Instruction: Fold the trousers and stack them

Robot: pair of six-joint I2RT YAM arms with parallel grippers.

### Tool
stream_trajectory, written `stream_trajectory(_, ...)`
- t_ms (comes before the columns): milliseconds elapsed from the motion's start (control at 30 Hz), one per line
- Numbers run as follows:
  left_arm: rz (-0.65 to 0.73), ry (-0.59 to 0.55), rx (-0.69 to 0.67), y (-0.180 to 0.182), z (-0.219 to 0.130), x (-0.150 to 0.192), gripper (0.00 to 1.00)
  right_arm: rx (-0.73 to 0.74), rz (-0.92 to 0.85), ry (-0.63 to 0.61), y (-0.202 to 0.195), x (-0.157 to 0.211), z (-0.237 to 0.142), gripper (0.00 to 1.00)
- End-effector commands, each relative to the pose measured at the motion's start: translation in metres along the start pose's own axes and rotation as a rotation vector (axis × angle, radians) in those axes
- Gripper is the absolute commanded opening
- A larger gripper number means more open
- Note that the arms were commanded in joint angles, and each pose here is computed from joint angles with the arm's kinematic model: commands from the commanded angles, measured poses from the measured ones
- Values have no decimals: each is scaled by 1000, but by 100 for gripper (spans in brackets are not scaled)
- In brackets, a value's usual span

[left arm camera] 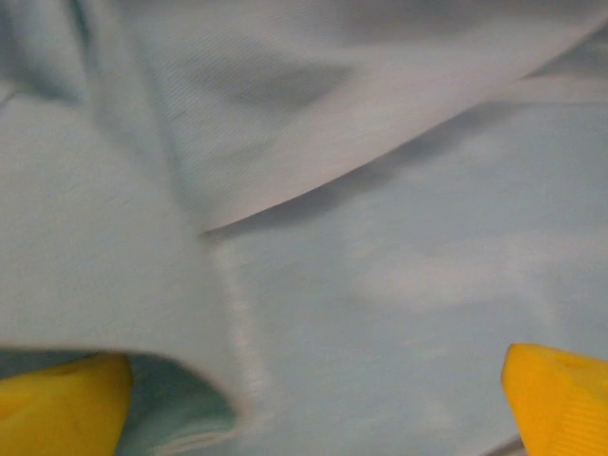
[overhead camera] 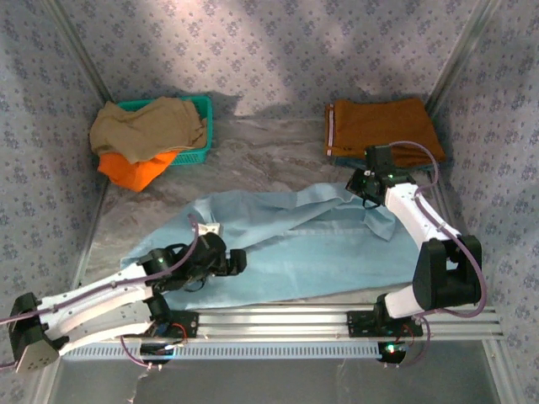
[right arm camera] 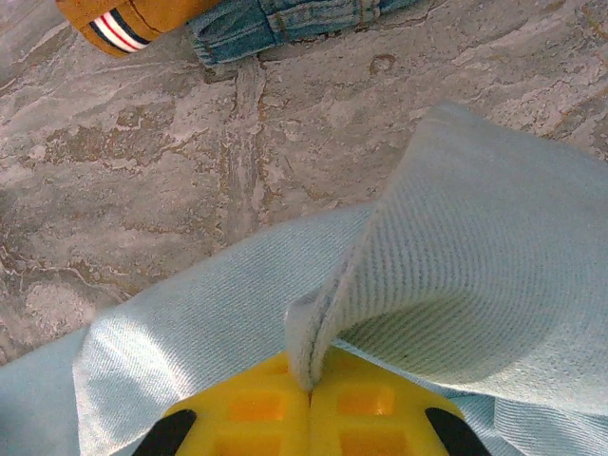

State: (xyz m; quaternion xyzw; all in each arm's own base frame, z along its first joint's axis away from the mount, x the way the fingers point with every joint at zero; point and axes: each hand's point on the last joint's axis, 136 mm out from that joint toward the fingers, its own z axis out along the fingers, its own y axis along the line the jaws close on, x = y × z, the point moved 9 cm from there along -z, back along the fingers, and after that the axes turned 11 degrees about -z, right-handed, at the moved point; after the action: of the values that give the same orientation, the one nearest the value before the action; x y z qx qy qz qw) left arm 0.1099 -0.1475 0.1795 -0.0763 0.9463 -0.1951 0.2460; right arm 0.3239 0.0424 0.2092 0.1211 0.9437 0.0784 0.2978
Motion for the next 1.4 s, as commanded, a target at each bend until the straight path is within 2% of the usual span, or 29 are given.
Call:
stream_trajectory(0,-8,-87,-139,15,-19,-8,99,-16,-11,16,0,2,5,0)
stream_trajectory(100,-70,-180,-158,25,-25,-14,95,-23,-13,20,1,2,6,0)
stream_trajectory(267,-146,-261,-157,35,-18,-17,84,-24,-19,23,2,3,6,0)
stream_trajectory(400,-187,-249,-47,25,-5,-24,83,-23,-21,19,3,2,5,0)
stream_trajectory(667,-268,-224,-63,31,-2,-24,82,-12,-23,12,1,2,3,0)
stream_trajectory(767,-355,-227,-21,39,7,-26,75,-17,-20,9,1,2,3,0)
stream_trajectory(867,-424,-256,1,43,12,-31,59,-18,-23,7,2,2,2,0)
stream_trajectory(900,-441,-252,18,42,13,-32,58,-16,-22,6,2,1,1,0)
stream_trajectory(967,-466,-240,43,40,15,-33,62,-17,-24,5,2,1,0,0)
stream_trajectory(1033,-478,-232,31,40,15,-32,73,-17,-25,0,2,1,-1,0)
stream_trajectory(1133,-502,-254,2,45,16,-32,73,-15,-23,-6,2,0,-2,0)
stream_trajectory(1233,-534,-286,-5,49,18,-35,64,-16,-21,-4,2,2,-2,0)
stream_trajectory(1367,-551,-341,-19,51,13,-47,32,-17,-28,-3,3,2,-2,0)
